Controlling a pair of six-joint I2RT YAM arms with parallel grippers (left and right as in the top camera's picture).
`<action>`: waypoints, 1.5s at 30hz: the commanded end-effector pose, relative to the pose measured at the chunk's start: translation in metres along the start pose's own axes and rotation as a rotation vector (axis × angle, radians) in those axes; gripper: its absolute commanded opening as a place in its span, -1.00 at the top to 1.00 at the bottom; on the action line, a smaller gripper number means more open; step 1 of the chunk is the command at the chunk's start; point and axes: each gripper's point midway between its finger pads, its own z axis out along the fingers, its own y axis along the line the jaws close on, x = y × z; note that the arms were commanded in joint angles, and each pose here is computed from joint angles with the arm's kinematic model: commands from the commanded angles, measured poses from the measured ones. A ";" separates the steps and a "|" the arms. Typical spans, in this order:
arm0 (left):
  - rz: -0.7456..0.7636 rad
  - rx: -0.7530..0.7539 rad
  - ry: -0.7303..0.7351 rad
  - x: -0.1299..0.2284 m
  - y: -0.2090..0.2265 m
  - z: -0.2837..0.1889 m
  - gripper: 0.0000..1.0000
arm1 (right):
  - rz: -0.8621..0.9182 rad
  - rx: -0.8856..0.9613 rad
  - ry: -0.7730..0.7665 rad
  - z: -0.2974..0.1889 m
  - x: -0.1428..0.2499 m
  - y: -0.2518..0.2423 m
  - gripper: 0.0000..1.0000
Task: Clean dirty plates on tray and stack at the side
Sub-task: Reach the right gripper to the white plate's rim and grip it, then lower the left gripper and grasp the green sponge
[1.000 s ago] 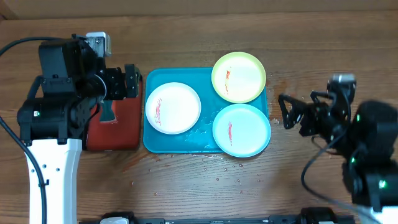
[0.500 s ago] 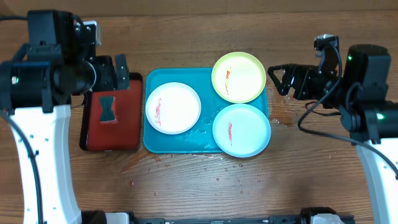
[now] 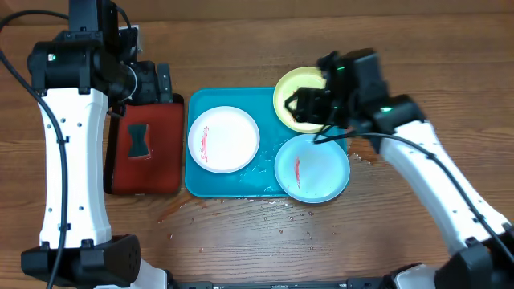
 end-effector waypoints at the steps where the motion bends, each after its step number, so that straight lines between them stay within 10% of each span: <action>1: -0.148 -0.131 -0.033 -0.009 0.031 -0.001 -0.89 | 0.037 0.145 -0.065 0.016 -0.005 -0.005 -0.28; 25: -0.176 -0.245 0.074 -0.017 0.061 0.059 -0.72 | 0.007 0.243 0.116 0.162 0.069 -0.023 0.08; 39: -0.235 -0.320 0.147 0.002 0.098 0.063 -0.65 | 0.010 0.268 0.155 0.184 0.085 -0.038 0.92; 45: -0.163 -0.263 0.251 0.027 0.095 0.089 -0.55 | 0.014 0.266 0.152 0.184 0.084 -0.037 0.93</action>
